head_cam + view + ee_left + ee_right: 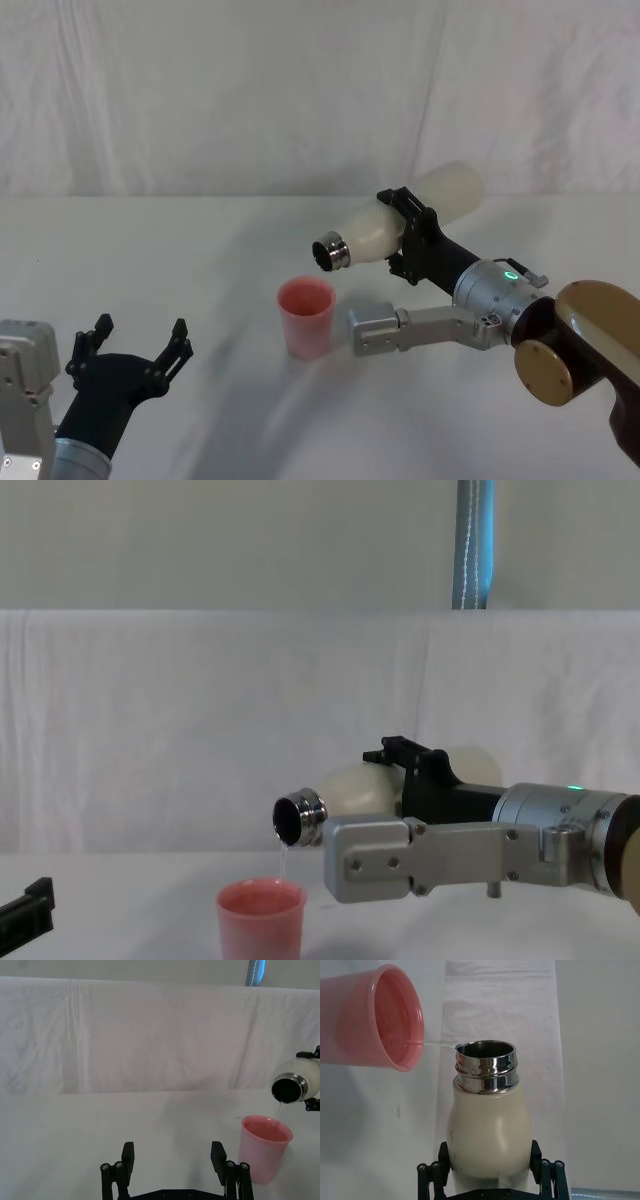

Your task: Grasp the thermos with one hand and pour water into the cup lid.

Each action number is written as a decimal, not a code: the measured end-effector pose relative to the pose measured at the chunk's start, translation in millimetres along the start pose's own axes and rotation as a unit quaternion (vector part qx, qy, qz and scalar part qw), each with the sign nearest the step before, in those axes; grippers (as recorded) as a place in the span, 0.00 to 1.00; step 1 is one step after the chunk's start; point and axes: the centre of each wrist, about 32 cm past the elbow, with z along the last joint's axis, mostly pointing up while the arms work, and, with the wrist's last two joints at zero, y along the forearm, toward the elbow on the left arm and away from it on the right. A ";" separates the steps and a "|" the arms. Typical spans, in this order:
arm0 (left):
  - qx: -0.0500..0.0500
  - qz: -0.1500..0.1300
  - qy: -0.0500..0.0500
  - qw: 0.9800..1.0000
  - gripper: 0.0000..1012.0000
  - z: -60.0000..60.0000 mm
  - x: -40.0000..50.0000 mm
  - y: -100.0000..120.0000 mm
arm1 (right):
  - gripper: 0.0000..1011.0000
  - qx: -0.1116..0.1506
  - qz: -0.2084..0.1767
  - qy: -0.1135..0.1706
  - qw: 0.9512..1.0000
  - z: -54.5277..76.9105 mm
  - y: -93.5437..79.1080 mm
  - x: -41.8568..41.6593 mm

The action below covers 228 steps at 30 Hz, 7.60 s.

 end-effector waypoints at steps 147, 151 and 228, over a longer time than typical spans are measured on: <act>0.000 0.000 0.000 1.000 0.99 0.0 0.0 0.0 | 0.94 -0.051 -0.107 0.693 0.711 -1.4 -110.9 -9.2; 0.000 0.000 0.000 1.000 0.99 0.0 0.0 0.0 | 0.94 -0.055 -0.104 0.694 0.711 -3.5 -107.0 -8.4; 0.000 0.000 0.000 1.000 0.99 0.0 0.0 0.0 | 0.94 -0.076 -0.090 0.703 0.702 -5.2 -77.2 -12.9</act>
